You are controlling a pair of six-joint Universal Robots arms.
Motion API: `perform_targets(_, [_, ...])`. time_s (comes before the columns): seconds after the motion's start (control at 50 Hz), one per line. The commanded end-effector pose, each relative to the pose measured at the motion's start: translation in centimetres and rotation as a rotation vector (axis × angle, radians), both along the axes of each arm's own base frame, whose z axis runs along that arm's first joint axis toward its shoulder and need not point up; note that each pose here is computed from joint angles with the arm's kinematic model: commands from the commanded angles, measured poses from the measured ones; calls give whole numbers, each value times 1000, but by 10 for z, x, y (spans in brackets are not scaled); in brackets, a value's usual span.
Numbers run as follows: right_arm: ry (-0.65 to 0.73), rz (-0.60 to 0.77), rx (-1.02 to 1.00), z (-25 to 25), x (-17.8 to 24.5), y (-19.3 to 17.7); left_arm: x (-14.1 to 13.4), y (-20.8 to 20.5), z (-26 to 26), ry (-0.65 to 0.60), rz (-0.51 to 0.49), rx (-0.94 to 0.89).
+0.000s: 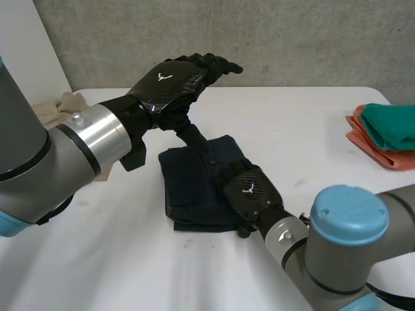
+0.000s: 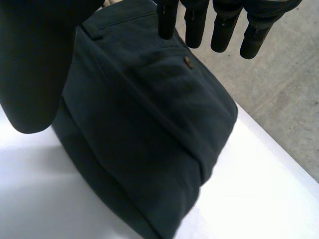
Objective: Fold the laundry.
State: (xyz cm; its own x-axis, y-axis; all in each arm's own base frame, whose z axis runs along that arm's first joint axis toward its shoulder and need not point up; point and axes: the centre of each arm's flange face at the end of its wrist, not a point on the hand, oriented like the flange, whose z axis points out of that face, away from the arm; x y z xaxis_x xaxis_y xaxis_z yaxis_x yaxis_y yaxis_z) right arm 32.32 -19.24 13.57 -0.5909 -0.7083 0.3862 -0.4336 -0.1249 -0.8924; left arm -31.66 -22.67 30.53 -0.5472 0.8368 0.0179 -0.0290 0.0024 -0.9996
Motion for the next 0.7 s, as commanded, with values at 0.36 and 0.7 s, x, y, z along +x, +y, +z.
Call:
perform_targets(0.36, [-48,-29,-159,-34,29,-44,-2,1,-10,-6,3,30])
perform_targets(0.7, [-300,-64,-259,37,53,-94,1,-2,-7,0,15,21])
